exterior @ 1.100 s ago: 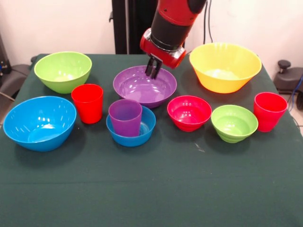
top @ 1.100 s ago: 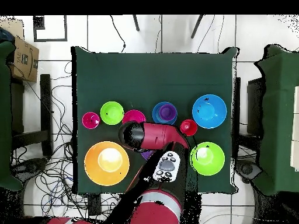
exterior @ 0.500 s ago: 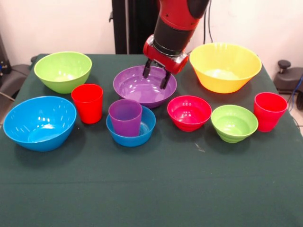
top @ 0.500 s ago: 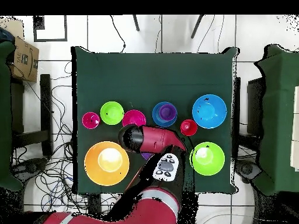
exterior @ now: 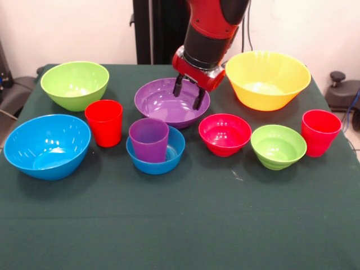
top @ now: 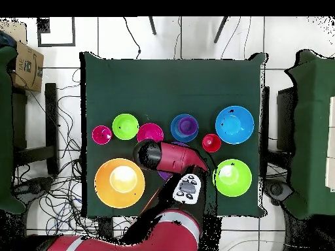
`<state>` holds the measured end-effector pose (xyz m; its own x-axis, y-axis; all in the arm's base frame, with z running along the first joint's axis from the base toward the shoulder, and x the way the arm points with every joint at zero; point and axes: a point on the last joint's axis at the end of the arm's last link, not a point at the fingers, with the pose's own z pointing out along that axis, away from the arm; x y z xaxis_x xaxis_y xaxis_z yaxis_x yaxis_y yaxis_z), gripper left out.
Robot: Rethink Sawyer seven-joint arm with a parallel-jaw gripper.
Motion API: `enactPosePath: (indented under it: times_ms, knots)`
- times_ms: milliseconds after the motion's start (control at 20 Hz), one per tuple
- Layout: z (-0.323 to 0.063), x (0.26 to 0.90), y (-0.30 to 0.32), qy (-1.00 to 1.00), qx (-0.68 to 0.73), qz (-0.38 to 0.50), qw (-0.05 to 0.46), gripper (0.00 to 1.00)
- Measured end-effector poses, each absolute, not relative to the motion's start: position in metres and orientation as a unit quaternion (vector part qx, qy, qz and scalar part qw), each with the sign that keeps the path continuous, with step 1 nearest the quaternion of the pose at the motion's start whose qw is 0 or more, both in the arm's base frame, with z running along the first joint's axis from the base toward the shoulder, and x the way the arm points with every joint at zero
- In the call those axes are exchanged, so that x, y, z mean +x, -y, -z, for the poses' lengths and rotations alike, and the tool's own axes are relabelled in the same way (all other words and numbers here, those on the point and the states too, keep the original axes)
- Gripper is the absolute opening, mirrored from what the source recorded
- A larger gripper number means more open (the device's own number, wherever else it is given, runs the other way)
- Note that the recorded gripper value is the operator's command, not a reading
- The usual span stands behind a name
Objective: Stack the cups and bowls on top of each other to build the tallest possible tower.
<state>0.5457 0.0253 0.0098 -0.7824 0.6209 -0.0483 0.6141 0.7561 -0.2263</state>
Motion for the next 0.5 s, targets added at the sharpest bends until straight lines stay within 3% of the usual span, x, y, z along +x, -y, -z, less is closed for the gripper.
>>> enactPosePath:
  times_ms: [500]
  knots:
    - [-0.007, 0.558, -0.024, 0.924, -0.367, -0.098, -0.036, 1.0]
